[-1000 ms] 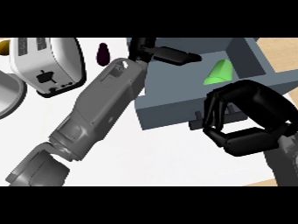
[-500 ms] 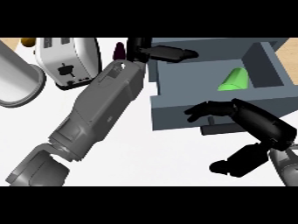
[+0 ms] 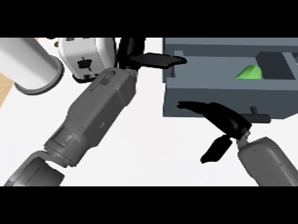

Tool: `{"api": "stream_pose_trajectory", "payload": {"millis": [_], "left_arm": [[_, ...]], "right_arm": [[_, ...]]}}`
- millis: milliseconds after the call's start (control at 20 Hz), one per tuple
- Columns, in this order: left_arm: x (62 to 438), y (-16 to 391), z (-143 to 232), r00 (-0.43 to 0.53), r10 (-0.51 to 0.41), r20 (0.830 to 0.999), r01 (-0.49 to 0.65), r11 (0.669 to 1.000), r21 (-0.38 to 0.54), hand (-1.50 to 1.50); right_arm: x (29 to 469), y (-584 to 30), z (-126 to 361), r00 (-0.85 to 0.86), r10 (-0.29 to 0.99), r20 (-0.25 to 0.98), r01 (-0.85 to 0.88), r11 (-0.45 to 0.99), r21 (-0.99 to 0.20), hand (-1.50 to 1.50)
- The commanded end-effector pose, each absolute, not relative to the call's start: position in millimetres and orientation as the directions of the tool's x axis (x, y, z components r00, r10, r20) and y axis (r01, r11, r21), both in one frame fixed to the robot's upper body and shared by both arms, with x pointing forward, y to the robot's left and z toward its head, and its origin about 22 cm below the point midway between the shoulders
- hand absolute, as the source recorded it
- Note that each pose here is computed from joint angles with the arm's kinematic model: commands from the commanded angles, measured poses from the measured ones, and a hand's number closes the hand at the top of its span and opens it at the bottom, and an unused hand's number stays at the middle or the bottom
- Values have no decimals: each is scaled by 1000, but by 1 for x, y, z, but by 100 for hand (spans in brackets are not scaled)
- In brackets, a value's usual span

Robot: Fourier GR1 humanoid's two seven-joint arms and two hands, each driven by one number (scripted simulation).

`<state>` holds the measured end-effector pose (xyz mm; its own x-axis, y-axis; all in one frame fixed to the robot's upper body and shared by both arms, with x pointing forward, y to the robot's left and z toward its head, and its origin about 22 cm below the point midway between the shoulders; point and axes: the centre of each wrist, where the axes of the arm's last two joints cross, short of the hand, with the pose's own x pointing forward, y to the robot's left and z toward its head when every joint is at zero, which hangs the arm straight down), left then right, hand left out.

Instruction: Pick up the cup, place it into the drawer and close the drawer

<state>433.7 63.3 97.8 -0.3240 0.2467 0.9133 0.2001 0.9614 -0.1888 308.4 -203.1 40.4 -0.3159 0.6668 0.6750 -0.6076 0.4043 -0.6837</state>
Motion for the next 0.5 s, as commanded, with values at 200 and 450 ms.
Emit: {"api": "stream_pose_trajectory", "payload": {"millis": [200,450], "left_arm": [[431,113,80,-332,277,902,197,955,-221,-150],[422,128,66,-324,275,905,203,955,-218,-150]], "right_arm": [[349,-222,-21,-250,752,610,-582,387,-715,150],[387,-241,2,-274,695,665,-495,491,-717,150]]}}
